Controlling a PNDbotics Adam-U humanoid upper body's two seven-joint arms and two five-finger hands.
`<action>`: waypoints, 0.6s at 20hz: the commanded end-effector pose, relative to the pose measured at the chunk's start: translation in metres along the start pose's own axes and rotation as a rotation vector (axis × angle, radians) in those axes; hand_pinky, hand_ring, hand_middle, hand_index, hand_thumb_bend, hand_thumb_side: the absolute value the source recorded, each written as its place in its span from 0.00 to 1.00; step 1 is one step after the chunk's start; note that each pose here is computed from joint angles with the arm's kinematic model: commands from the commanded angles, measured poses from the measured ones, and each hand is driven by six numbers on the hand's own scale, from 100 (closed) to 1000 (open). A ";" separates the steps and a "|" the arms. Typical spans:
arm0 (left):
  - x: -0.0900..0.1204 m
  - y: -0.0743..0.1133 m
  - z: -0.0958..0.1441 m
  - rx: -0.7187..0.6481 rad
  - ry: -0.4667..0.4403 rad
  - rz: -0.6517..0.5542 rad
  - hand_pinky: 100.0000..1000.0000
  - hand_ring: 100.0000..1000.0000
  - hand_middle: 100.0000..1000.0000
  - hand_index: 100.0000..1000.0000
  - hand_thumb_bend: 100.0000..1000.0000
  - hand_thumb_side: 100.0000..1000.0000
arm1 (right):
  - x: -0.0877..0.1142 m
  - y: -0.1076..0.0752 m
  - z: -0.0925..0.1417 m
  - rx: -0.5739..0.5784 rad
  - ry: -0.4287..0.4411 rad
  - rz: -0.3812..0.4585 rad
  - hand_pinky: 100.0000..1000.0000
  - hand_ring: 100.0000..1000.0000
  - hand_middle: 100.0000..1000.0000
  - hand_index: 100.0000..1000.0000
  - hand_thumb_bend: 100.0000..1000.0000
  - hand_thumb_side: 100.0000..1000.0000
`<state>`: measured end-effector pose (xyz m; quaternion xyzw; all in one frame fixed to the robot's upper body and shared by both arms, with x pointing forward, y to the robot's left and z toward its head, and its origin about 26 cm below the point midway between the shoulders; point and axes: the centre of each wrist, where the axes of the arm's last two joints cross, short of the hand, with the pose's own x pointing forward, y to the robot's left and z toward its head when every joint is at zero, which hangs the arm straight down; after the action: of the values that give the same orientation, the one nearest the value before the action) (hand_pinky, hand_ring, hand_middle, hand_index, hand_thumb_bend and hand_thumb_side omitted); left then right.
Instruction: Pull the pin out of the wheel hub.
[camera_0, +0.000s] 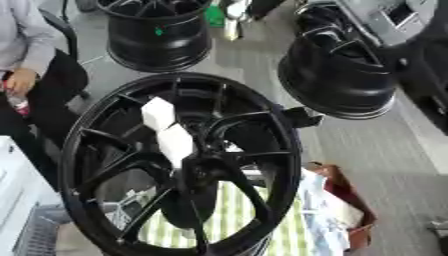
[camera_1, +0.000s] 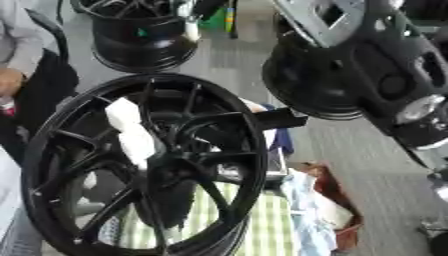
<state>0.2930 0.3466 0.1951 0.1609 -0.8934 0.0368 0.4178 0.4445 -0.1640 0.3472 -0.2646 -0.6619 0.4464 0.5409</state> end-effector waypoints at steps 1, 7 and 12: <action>0.007 0.006 -0.006 0.005 -0.033 -0.024 0.82 0.83 0.74 0.80 0.40 0.49 | -0.062 -0.044 0.000 -0.202 0.199 0.026 0.69 0.69 0.43 0.54 0.00 0.00; 0.007 0.007 -0.005 0.011 -0.032 -0.029 0.82 0.83 0.74 0.80 0.40 0.48 | -0.147 -0.074 0.016 -0.461 0.458 0.023 0.68 0.69 0.44 0.55 0.00 0.00; 0.007 0.007 -0.005 0.014 -0.033 -0.030 0.82 0.83 0.74 0.80 0.40 0.49 | -0.190 -0.082 0.029 -0.600 0.674 0.077 0.69 0.70 0.45 0.56 0.00 0.00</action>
<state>0.2914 0.3494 0.1935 0.1699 -0.8917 0.0403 0.4176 0.4866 -0.3493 0.3116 -0.5306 -0.5497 0.1736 0.6214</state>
